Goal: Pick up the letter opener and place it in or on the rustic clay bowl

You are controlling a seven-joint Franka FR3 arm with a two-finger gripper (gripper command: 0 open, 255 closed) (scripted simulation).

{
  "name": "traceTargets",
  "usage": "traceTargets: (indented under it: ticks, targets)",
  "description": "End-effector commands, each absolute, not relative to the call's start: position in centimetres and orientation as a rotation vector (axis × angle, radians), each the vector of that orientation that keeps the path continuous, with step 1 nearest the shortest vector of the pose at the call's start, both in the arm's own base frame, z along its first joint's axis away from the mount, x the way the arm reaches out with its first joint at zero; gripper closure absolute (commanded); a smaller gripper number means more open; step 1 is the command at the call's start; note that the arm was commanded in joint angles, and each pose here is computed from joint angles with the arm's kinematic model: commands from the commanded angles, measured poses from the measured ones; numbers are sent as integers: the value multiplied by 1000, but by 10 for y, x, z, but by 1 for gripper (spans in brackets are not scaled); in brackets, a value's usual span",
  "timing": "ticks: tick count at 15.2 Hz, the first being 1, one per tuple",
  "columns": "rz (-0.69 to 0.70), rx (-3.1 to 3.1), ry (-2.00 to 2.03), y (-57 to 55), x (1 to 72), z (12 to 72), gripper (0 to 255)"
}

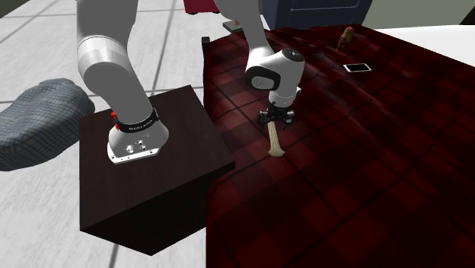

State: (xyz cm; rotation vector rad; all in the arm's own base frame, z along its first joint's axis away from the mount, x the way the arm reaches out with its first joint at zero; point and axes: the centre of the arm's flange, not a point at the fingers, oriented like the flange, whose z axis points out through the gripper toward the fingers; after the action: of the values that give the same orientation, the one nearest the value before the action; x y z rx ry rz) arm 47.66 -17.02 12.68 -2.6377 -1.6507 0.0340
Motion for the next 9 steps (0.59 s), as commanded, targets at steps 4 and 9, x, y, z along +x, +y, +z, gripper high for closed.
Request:
traceTargets:
  ticks: [4,9]
  targets:
    - [34,-2638,-1651,-170,477,126,0]
    - [34,-2638,-1651,-169,482,127,255]
